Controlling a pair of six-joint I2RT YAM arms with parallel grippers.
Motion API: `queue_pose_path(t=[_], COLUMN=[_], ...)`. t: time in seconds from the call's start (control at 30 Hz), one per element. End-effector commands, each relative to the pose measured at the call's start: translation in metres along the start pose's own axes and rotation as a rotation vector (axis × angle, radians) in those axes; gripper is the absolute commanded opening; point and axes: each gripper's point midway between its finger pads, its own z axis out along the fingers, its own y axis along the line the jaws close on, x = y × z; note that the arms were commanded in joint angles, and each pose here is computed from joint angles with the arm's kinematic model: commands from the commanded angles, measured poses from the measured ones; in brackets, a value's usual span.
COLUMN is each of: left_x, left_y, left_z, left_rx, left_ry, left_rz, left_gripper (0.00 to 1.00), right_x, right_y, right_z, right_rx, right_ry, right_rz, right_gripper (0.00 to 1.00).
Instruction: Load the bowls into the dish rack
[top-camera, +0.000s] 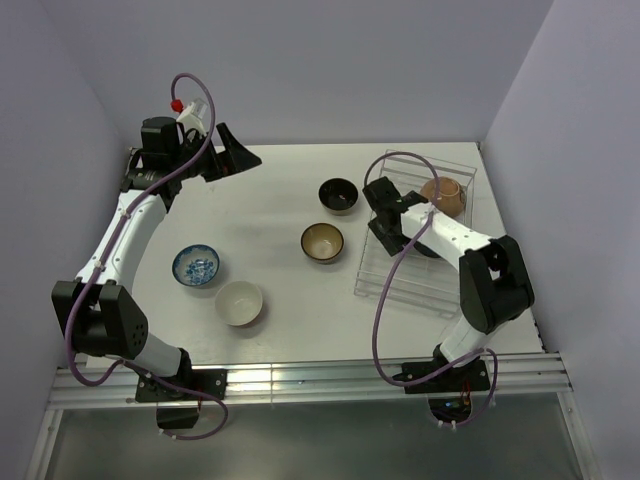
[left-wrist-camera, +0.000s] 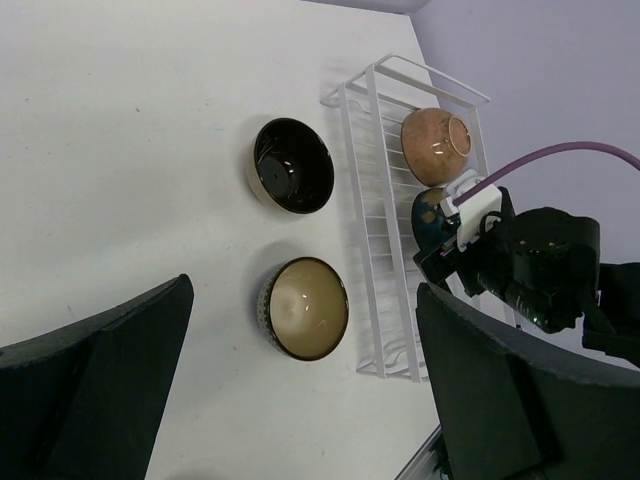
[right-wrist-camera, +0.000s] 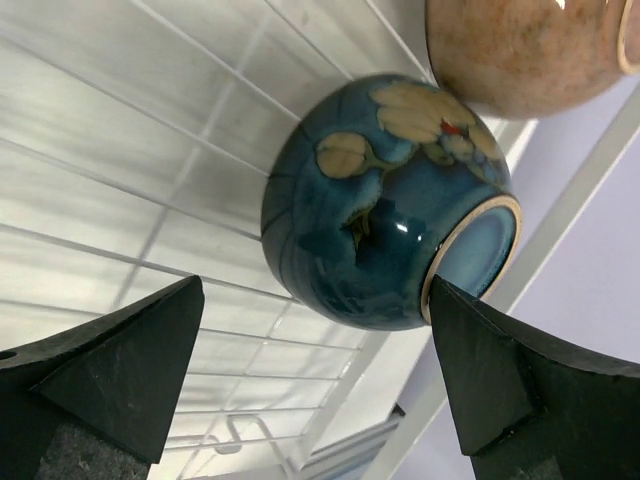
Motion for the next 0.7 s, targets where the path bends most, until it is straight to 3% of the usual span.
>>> queue_pose_path(t=[0.0,0.2,0.27,0.5,0.67], left_x=[-0.01,-0.009,-0.009,-0.011,-0.011], left_y=[-0.015,-0.013,-0.011,-0.008,-0.005], left_z=[-0.006,-0.006,-0.006,-0.006,-0.008], left_rx=[0.061,0.05,0.044,0.022,0.001], left_ry=[-0.037,-0.043,-0.05,-0.054,-0.061], left_rz=[0.032,0.026,0.029,0.044,0.063], left_gripper=[1.0,1.0,1.0,0.99,0.99], right_x=[-0.029,-0.054,-0.06,-0.057,-0.043], right_y=[-0.004,-0.002,0.002,0.009,0.004], right_z=[-0.03,-0.051,-0.056,-0.025,-0.006], right_rx=[-0.095,-0.185,-0.226,-0.185,-0.198], right_ry=[-0.122,-0.208,-0.227,-0.128,-0.067], right_rz=[0.085,0.126,0.128,0.116,0.117], right_gripper=[1.0,0.98,0.92,0.47,0.44])
